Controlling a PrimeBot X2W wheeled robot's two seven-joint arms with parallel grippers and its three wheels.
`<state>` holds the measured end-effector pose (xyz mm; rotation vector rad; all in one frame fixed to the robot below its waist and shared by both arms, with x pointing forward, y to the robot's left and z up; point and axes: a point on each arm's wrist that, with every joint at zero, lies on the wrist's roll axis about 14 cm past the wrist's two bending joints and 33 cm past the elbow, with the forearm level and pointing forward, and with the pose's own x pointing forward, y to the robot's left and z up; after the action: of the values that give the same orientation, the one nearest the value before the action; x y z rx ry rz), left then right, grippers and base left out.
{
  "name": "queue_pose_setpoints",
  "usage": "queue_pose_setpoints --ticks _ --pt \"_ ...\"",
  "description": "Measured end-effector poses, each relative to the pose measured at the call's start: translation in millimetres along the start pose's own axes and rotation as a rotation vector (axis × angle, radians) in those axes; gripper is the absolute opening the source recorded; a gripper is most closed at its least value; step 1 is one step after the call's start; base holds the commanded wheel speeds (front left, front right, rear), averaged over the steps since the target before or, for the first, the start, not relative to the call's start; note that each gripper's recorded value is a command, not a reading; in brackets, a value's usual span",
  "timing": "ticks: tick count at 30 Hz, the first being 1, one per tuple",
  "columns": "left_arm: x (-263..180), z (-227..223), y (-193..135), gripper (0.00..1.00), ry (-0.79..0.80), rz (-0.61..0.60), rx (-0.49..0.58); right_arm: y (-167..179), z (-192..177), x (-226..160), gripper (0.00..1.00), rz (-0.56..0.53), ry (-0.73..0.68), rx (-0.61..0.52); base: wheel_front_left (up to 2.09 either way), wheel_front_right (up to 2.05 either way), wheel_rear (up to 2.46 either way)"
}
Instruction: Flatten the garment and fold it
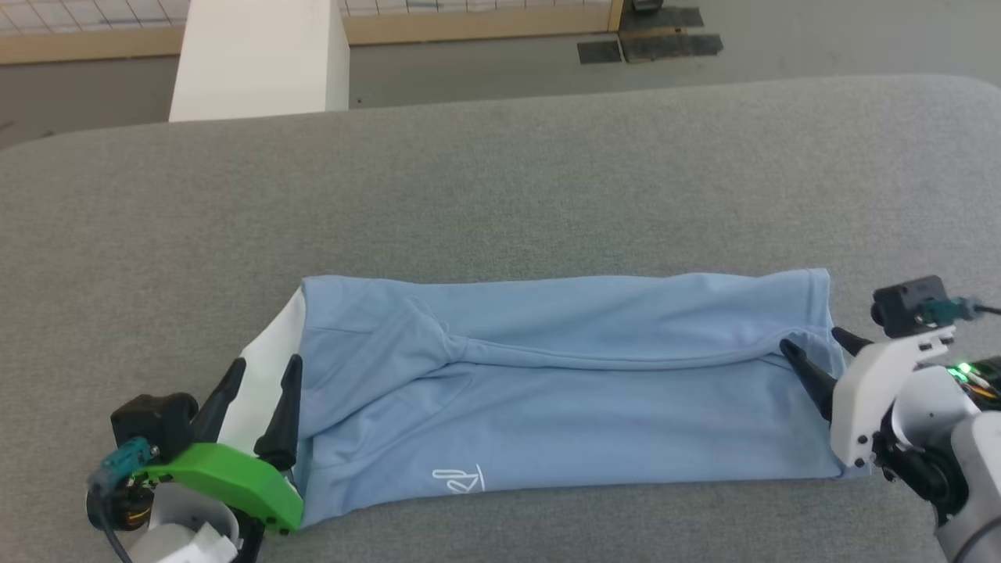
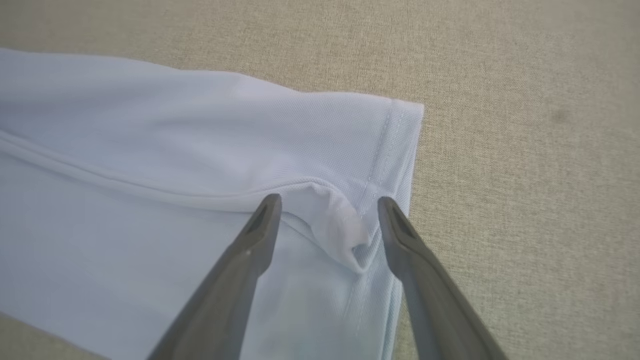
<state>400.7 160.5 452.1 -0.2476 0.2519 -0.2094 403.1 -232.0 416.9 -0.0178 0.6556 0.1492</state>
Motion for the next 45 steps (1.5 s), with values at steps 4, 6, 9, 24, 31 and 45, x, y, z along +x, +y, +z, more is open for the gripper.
queue_pose_setpoints --ticks 4,6,9,24,31,45 --pt "-2.8 23.6 5.7 1.0 -0.136 0.073 0.063 1.1 13.5 -14.8 1.0 -0.019 -0.122 0.06 0.0 0.0 0.0" --pt "-2.1 39.6 6.0 1.0 -0.198 0.098 0.087 -0.3 19.9 -21.1 1.0 -0.037 -0.175 0.092 0.0 0.0 0.0" --pt "-3.3 71.8 4.7 1.0 -0.315 0.126 0.121 -1.8 29.2 -29.8 1.0 -0.065 -0.249 0.14 0.0 0.0 0.0" --pt "-5.9 94.9 -1.7 1.0 -0.442 0.151 0.158 -26.8 23.0 -27.1 1.0 -0.215 -0.307 0.373 0.0 0.0 0.0" --pt "-5.9 85.1 2.1 1.0 -0.418 0.156 0.162 -29.0 -11.1 -3.0 1.0 -0.229 -0.132 0.441 0.0 0.0 0.0" --pt "-4.5 73.0 9.7 1.0 -0.383 0.167 0.163 -8.1 -43.7 18.0 0.05 -0.14 0.251 0.48 0.0 0.0 0.0"
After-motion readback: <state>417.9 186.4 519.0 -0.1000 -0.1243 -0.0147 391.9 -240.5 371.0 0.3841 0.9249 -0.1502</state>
